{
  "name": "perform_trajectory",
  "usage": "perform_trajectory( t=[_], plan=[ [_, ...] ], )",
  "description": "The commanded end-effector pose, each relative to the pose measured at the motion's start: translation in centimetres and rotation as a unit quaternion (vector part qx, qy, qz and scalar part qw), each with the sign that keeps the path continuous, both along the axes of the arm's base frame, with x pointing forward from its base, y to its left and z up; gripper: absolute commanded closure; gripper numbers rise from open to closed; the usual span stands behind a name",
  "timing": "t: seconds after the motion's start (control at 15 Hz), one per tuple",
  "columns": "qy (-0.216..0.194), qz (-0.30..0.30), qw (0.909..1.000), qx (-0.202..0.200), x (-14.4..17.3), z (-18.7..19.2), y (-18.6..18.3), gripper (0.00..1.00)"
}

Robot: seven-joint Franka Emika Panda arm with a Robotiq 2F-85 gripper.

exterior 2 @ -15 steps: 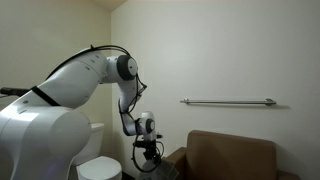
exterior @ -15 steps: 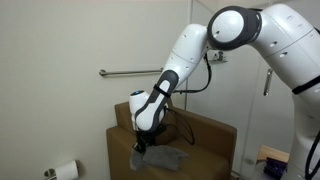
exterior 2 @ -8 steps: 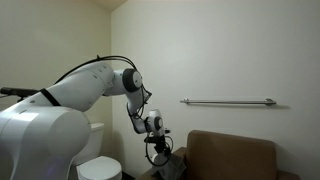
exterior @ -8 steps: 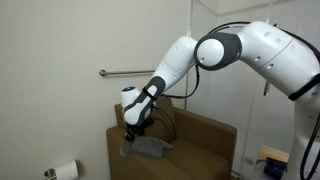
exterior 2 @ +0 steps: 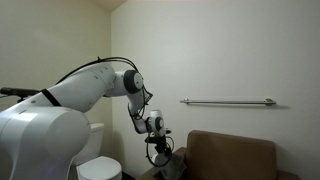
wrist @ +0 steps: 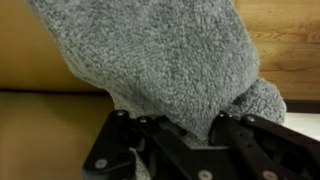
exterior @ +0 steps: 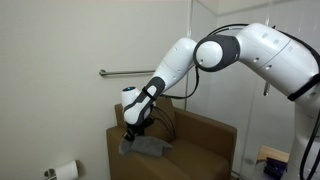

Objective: Use the towel to wipe the left armrest of the chair

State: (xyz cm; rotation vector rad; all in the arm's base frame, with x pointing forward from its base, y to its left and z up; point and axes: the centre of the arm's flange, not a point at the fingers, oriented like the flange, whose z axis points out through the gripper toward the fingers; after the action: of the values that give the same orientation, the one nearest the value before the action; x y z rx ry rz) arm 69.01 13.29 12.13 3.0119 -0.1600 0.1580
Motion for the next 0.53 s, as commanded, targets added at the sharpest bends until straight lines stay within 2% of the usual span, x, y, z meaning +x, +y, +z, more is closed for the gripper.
perform_trajectory(
  t=[0.0,0.47],
  plan=[
    [0.037,0.018,0.9985,0.035,-6.6,1.1,-0.2,0.94],
    [0.103,-0.010,0.9943,0.028,-16.4,2.9,0.9,0.94]
  ],
)
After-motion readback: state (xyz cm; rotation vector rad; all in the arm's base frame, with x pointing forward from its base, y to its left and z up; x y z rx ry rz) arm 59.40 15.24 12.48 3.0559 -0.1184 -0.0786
